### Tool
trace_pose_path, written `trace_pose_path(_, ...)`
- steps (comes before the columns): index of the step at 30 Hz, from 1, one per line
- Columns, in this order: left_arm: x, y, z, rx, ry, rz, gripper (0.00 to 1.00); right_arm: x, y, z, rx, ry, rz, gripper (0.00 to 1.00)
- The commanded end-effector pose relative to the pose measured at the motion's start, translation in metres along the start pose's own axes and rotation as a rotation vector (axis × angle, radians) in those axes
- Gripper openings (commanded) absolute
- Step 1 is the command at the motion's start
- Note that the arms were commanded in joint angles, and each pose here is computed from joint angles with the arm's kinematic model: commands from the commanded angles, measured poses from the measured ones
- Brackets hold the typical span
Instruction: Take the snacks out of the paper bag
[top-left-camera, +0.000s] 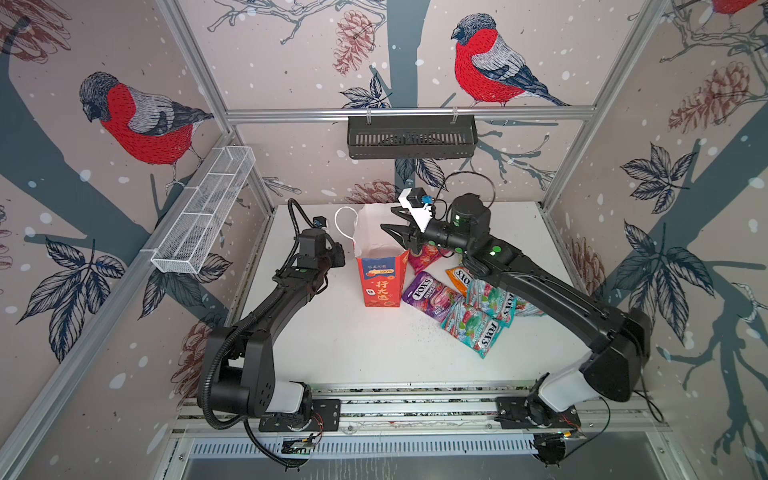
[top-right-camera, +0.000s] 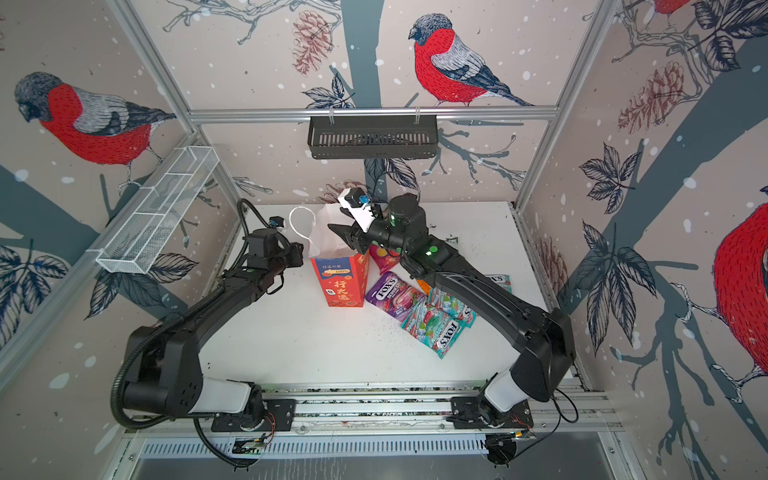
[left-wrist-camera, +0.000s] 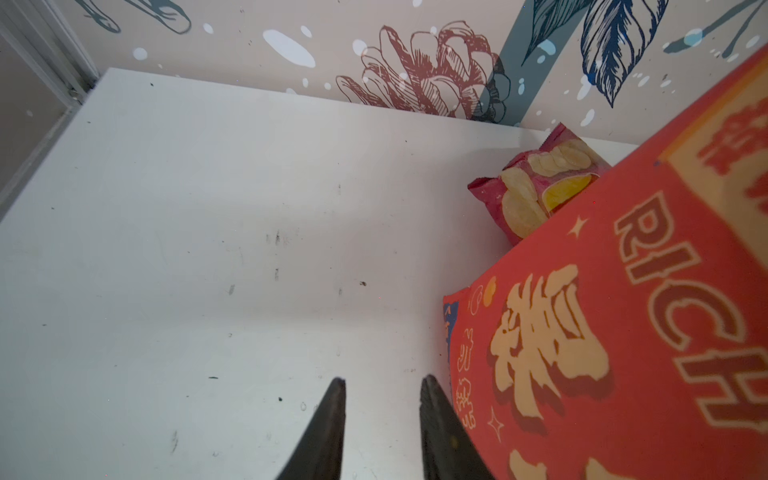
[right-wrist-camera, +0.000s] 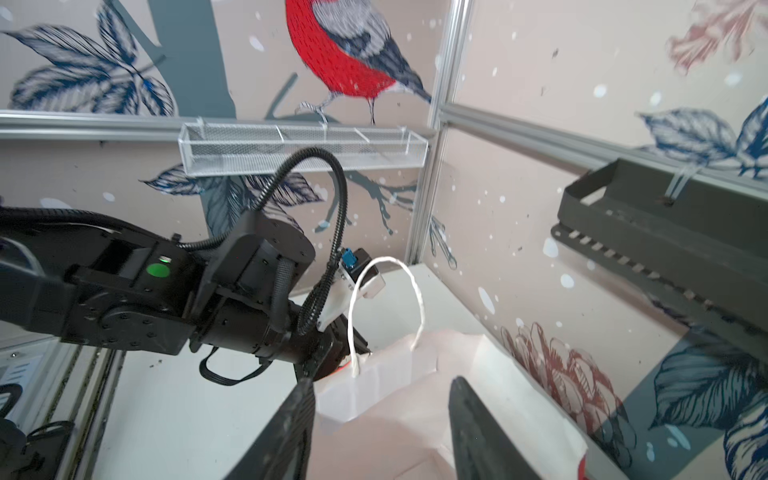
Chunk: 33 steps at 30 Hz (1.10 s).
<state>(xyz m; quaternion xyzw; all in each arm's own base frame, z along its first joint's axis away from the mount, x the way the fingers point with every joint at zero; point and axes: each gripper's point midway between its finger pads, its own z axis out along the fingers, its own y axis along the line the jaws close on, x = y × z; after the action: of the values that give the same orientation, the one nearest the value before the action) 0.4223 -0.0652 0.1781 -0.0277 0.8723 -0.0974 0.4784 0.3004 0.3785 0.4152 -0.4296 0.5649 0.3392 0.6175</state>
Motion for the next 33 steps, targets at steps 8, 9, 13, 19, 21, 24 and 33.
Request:
trace_pose_path(8, -0.017, 0.027, -0.036, -0.115, -0.139, -0.016, 0.33, -0.050, -0.037, -0.119, 0.325, -0.217, -0.025, 0.59)
trace_pose_path(9, -0.018, 0.029, -0.039, -0.125, -0.159, -0.022, 0.34, -0.042, -0.048, -0.131, 0.386, -0.200, -0.003, 0.60)
trace_pose_path(13, -0.021, 0.034, -0.050, -0.147, -0.219, -0.035, 0.34, 0.001, -0.093, -0.180, 0.649, -0.113, 0.100, 0.66)
trace_pose_path(19, -0.031, 0.038, -0.072, -0.160, -0.347, -0.030, 0.37, 0.111, -0.151, -0.253, 0.989, 0.068, 0.310, 0.70)
trace_pose_path(21, -0.029, 0.041, -0.075, -0.171, -0.385, -0.023, 0.40, 0.149, -0.162, -0.276, 1.074, 0.102, 0.369, 0.72)
trace_pose_path(24, -0.024, 0.042, -0.075, -0.161, -0.418, -0.010, 0.43, 0.196, -0.172, -0.304, 1.167, 0.133, 0.453, 0.72)
trace_pose_path(33, 0.002, 0.053, -0.048, -0.203, -0.393, 0.010, 0.87, 0.242, -0.177, -0.338, 1.286, 0.155, 0.501, 0.76)
